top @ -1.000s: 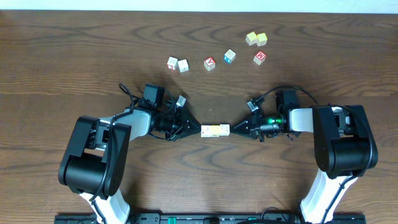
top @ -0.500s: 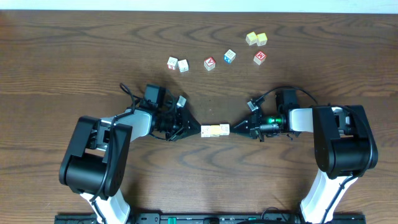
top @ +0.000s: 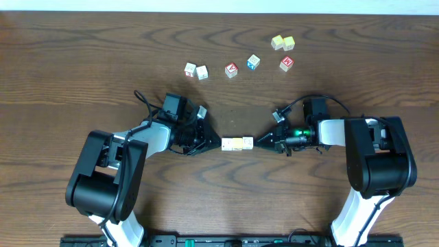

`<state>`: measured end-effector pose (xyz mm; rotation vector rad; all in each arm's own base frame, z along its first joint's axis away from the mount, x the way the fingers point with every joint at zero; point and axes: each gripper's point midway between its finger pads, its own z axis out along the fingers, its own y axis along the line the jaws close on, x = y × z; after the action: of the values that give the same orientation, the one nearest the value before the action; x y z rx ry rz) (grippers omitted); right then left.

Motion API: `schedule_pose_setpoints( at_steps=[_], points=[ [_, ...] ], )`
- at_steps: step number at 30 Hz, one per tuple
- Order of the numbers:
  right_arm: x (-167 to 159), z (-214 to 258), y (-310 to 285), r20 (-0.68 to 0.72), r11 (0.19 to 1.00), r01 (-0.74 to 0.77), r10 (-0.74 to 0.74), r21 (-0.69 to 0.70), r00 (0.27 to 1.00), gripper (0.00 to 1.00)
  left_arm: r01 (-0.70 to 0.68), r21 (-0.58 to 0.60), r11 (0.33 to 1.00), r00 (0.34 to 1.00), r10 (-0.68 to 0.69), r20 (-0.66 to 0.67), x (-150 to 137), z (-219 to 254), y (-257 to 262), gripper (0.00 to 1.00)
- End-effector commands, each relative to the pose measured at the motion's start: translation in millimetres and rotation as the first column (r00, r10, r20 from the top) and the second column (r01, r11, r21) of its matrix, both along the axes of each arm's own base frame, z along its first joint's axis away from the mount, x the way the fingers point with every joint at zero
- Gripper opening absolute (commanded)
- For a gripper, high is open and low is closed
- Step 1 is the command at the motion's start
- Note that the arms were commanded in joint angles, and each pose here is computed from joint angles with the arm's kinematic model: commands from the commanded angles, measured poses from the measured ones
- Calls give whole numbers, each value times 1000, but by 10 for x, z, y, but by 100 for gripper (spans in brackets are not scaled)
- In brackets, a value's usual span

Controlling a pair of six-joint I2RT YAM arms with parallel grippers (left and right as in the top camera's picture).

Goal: Lift 3 blocks

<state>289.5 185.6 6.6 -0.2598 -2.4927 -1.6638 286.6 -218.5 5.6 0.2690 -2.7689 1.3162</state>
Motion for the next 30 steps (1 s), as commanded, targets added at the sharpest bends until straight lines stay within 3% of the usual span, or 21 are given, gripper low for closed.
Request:
schedule_pose_setpoints(
  at_steps=[1,30],
  points=[
    [-175,-389,56,-53,983,-39,30,-179,998,1,36,53,998,999,-36,6,-90,-131,-79,7],
    [-76,-109,370,25,982,-118,123,-148,992,1,118,-4,993,990,-117,75,-161,88,-236,7]
  ],
)
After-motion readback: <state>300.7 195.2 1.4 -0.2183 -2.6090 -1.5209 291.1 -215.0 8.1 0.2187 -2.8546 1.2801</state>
